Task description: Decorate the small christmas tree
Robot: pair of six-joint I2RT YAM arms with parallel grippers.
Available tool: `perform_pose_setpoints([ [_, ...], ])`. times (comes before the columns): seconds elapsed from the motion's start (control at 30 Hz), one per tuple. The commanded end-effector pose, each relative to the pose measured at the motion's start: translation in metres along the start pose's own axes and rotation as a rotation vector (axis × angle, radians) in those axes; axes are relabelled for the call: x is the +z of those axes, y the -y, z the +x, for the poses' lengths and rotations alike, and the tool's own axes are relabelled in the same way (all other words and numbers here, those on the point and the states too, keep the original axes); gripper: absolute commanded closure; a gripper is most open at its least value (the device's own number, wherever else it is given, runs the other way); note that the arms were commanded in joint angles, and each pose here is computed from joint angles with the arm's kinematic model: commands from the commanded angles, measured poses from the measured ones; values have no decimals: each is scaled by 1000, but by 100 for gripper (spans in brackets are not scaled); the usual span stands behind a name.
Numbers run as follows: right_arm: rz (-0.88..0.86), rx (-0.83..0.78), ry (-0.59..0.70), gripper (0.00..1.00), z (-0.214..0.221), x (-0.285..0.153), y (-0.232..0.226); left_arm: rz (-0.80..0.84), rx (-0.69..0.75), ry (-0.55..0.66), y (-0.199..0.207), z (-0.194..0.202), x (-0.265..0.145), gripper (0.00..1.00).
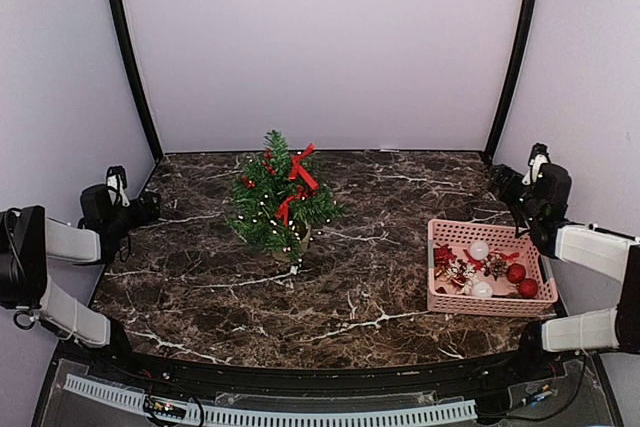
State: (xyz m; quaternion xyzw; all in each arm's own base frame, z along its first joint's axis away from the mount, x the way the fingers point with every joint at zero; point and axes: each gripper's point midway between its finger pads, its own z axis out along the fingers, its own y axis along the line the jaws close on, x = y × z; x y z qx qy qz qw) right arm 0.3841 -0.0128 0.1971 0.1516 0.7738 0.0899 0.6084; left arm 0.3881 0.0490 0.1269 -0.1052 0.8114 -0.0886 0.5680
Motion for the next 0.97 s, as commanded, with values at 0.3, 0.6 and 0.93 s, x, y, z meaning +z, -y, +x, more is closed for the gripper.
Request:
perform_pose_setpoints([
  [0.3,189,-158,332,1,-10,-62,48,-36,84,191,-5,-14,-28,6],
  [0.6,145,-173,347,1,-2,-60,44,-66,106,217,-9,-14,-35,5],
  [0.93,131,-174,336,1,0,-57,42,-69,102,230,-10,-14,-35,4],
])
